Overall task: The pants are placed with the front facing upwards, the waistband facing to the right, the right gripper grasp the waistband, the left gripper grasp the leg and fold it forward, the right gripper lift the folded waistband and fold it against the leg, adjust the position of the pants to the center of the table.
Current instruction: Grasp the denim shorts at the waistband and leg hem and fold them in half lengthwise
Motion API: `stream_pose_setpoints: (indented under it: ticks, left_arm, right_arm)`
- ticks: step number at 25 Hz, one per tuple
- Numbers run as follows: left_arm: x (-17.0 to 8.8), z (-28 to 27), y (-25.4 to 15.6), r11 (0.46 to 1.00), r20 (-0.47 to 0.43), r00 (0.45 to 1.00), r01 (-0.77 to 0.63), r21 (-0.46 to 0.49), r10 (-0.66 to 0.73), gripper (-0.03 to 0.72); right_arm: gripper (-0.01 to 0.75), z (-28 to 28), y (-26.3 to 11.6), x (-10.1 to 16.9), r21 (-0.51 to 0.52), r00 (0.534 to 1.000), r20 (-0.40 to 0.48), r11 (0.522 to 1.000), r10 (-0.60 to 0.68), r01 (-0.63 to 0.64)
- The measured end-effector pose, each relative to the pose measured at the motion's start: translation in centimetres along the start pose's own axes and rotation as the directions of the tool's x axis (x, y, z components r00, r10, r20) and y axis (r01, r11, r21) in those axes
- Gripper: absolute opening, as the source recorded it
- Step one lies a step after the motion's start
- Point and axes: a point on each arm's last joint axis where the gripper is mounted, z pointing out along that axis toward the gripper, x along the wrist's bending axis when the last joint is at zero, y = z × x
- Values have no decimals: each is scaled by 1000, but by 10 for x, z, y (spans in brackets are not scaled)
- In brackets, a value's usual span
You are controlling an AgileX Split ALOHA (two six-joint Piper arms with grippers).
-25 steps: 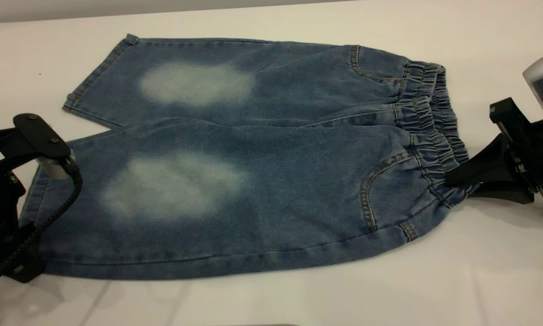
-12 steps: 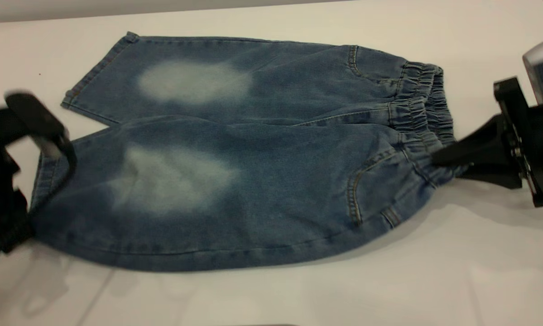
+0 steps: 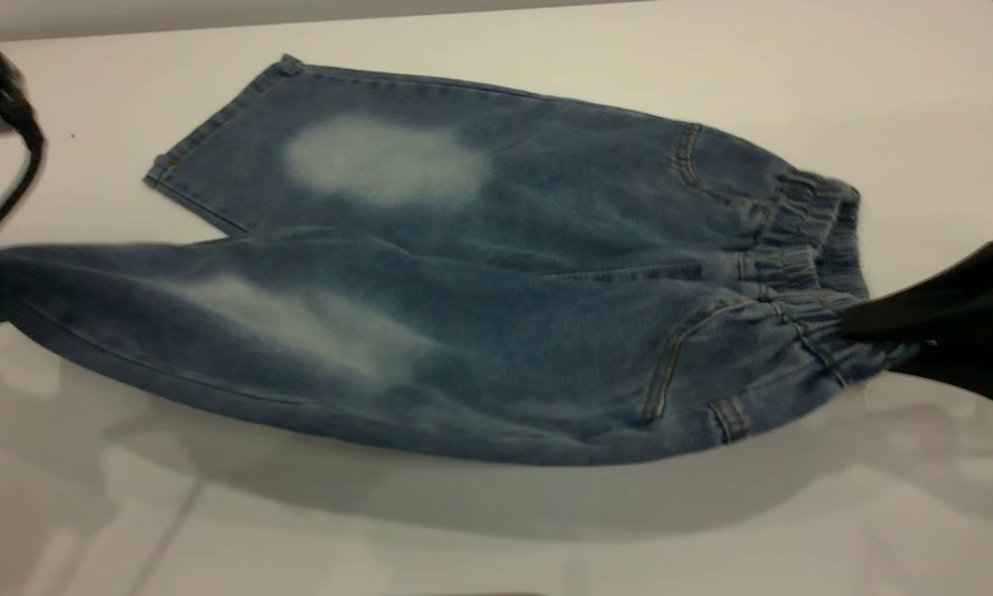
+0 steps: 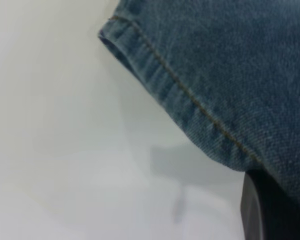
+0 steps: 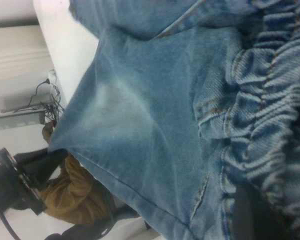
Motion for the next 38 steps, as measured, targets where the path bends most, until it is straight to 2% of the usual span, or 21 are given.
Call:
stream_pose_setpoints:
  ticks: [6,12,16,26,33,38]
  left_arm:
    - [7,-28,8,992,-79,997,9,-128,-19,41]
    - [25,-27,38,955,-100,982,127,-268,-159,41]
    - [38,-5,62,951,-89,981,143,-276,-173,41]
    - [71,68,119,938,-75,977,168,-304,-200,41]
    - [84,114,146,930,-69,974,185,-318,-218,43]
    - [84,141,159,929,-60,974,188,-320,-218,60]
  right_arm:
    - [39,-7,-21,4,-10,997,0,997,77,-77]
    - [39,-7,-17,5,-18,974,-6,974,225,-225]
    - [39,-5,-2,8,-36,961,-25,961,275,-276]
    - [39,1,68,28,-108,961,-111,958,253,-265]
    - [39,1,103,29,-201,955,-36,934,293,-294]
    - [39,-1,124,33,-268,956,-1,920,295,-284]
